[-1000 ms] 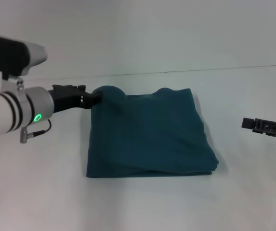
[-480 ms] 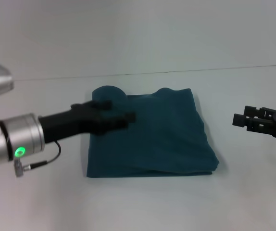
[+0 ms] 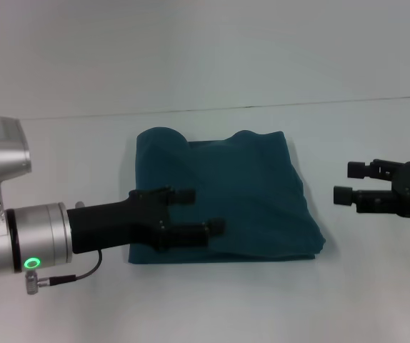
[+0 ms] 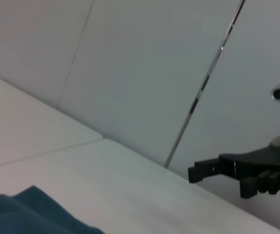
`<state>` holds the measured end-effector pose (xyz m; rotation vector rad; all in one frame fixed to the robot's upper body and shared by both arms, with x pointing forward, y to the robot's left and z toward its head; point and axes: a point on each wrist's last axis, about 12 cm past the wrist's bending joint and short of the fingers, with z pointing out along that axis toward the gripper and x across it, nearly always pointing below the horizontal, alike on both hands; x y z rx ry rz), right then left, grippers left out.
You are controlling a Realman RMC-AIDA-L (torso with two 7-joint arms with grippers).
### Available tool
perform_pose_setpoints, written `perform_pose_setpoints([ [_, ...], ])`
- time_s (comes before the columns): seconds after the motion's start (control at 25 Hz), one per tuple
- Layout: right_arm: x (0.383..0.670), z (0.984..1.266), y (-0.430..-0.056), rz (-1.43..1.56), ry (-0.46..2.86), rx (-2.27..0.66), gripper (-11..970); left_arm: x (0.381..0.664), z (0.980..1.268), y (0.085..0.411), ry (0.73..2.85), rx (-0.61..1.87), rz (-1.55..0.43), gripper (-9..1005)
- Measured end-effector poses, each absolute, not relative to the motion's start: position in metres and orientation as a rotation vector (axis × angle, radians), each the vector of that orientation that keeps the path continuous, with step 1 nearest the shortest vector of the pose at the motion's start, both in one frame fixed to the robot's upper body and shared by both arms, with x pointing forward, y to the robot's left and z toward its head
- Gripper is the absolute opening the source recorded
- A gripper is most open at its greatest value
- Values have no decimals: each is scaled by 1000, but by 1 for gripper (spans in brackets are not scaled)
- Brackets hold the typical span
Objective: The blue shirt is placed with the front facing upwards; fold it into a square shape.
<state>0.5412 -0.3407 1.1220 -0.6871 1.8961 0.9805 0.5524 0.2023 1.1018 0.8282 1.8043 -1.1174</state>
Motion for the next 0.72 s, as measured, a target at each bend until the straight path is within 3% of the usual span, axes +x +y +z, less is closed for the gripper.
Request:
perform_pose_setpoints([
  [0.72, 548, 1121, -325, 976, 1973, -808, 940, 551, 1096, 202, 1885, 940, -1096, 934],
])
